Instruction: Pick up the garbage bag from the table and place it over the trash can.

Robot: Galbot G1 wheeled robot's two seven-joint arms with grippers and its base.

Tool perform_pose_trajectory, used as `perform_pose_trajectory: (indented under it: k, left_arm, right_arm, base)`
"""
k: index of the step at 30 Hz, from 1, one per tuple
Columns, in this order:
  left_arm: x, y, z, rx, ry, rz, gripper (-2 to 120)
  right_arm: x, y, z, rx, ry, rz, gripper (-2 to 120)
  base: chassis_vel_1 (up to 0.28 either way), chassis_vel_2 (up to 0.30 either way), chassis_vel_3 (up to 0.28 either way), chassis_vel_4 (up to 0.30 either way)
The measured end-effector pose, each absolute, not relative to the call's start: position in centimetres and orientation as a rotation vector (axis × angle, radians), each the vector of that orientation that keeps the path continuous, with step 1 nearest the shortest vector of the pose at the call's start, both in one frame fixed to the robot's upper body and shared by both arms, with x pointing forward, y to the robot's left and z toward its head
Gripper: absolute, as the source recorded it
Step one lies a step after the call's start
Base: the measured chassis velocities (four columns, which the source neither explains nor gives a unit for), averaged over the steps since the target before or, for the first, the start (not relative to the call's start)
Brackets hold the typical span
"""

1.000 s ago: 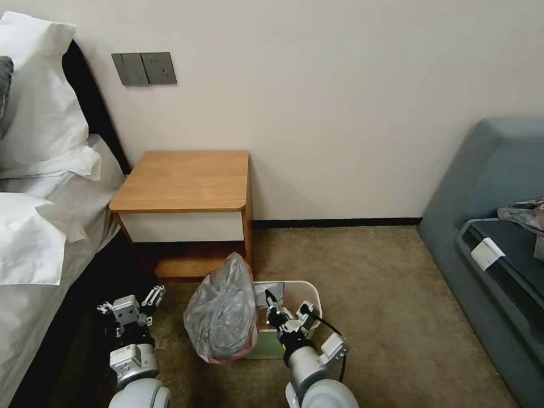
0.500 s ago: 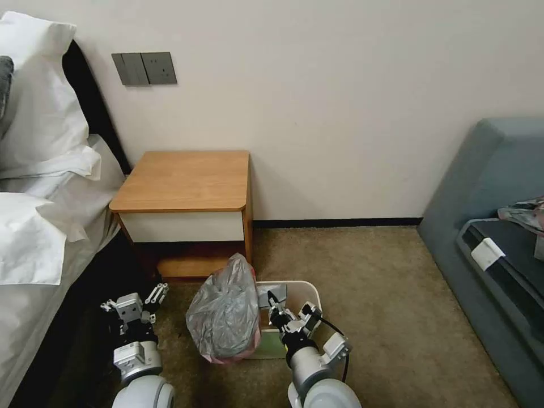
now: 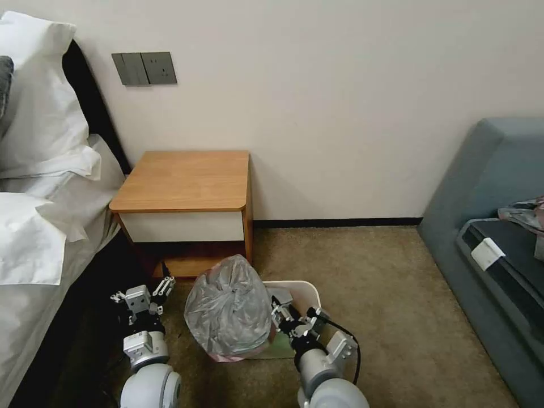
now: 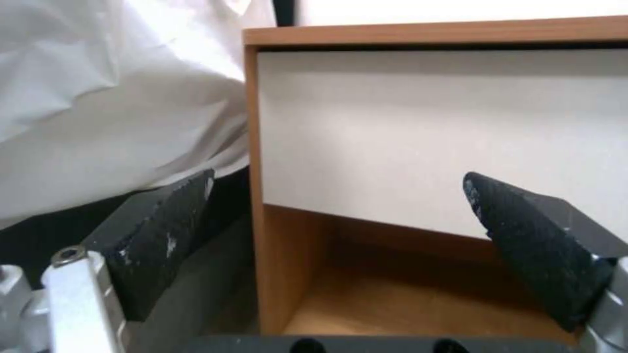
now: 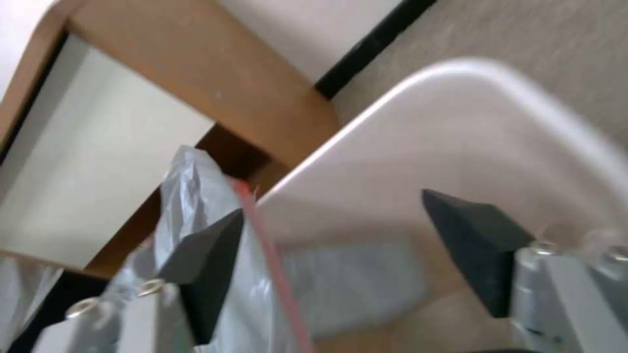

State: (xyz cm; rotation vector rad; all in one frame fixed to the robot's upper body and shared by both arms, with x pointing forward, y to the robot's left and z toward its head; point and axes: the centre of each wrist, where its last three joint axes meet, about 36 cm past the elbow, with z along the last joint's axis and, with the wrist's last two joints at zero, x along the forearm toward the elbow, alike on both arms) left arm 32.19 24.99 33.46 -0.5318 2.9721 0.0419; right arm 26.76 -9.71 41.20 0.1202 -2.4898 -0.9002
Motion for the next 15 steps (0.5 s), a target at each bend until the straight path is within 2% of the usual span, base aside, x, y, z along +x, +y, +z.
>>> perform_pose_trajectory:
  k: [3,6,15]
  left_arm:
    - [32.0,24.7,33.9,-0.494,3.009,0.031,100]
    - [31.4,24.8,34.4,-0.457,3.044,0.043,99]
    - [29.5,24.9,37.3,-0.381,3.086,0.049,99]
  right_arm:
    - [26.5,-11.5,41.6,0.075,-2.534,-0.85,92]
    - [26.2,-12.8,42.2,0.044,-2.566,-0.83,98]
    - [26.0,-15.2,44.3,-0.026,-2.676,-0.841,100]
  base:
    - [0.0,0.0,0.0,0.0]
    - [0.0,0.0,0.0,0.0]
    - [0.0,0.0,0.0,0.0]
